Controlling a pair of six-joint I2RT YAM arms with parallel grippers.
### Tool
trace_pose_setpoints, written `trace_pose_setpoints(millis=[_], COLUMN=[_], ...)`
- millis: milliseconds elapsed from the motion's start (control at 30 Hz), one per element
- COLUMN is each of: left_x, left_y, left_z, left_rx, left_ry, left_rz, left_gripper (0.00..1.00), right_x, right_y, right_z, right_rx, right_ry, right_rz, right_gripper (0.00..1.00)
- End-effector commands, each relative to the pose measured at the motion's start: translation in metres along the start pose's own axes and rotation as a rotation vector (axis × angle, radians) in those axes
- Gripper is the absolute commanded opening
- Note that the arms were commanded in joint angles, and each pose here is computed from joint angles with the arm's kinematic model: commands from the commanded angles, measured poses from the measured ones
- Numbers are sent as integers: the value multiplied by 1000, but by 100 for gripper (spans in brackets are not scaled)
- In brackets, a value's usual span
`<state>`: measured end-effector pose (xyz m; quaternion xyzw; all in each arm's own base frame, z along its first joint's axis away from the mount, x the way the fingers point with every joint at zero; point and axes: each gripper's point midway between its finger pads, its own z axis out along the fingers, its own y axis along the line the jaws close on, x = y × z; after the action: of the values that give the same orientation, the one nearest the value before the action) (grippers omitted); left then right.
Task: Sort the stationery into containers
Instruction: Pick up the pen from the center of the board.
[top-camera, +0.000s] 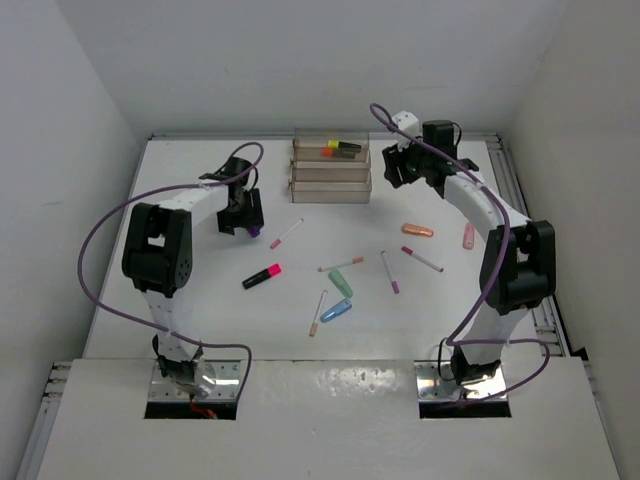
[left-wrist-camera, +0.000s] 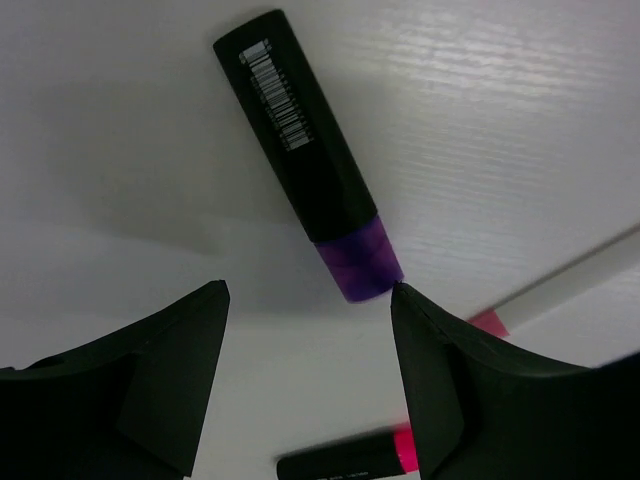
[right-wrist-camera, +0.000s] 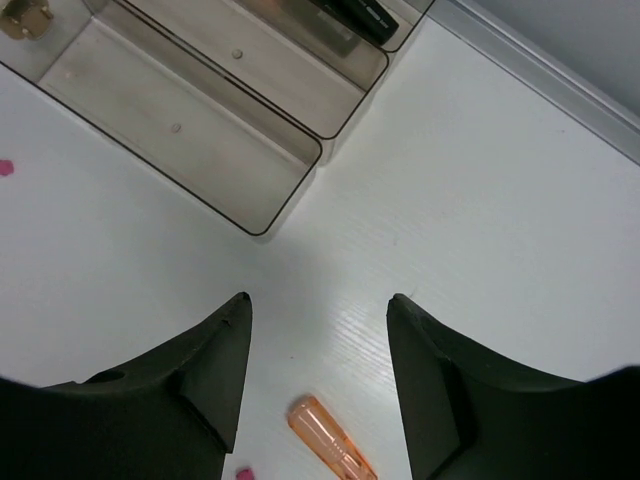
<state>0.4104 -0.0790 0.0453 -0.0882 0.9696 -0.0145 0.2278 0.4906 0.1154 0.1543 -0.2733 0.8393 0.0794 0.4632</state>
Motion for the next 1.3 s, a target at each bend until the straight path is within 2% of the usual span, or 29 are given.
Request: trace_pose_setpoints(millis=[0, 400, 500, 533, 767, 800, 867, 900, 933, 1100, 1133, 1167, 1200, 1267], left_x=[-5, 9, 8, 7, 3, 2, 3, 3, 3, 5, 7, -5, 8, 7], left_y=[6, -7, -6, -4, 4, 2, 0, 0, 1, -10, -19, -18, -38, -53], left_z=[1, 25, 30, 33, 35, 35, 35, 35, 35, 15, 8, -5, -18, -45], left_rx=[-66, -5, -2, 2, 4, 18, 43, 61, 67, 192, 256, 266, 437, 598], left_ry=[-4, 59, 60, 58, 37, 31, 39, 42, 47, 30, 31, -25, 3, -40], left_rz=[-91, -84, -70, -68, -8, 4, 9, 53, 64, 165, 184, 235, 265, 327], left_gripper=[72, 69, 57, 44, 36, 25, 14, 1, 0, 0, 0, 0, 0, 0], right_x=[-13, -3, -3, -3, 0, 0, -4, -1, 0, 2, 2, 0, -1, -2], right_y=[8, 10, 10, 11, 22, 24, 34, 39, 42, 68, 71, 76, 85, 94], right_z=[-12, -7, -7, -7, -7, -8, -10, -11, -12, -21, -22, -24, -27, -30], right_rx=[-38, -66, -67, -73, -129, -147, -194, -217, -231, -332, -344, -360, -387, -423], right_ry=[-42, -19, -19, -20, -19, -20, -39, -37, -39, -59, -66, -80, -97, -125], right_rz=[16, 26, 24, 20, -28, -43, -105, -125, -148, -305, -331, -387, -417, -503], right_gripper=[55, 56, 56, 55, 54, 53, 52, 51, 50, 49, 49, 49, 50, 51])
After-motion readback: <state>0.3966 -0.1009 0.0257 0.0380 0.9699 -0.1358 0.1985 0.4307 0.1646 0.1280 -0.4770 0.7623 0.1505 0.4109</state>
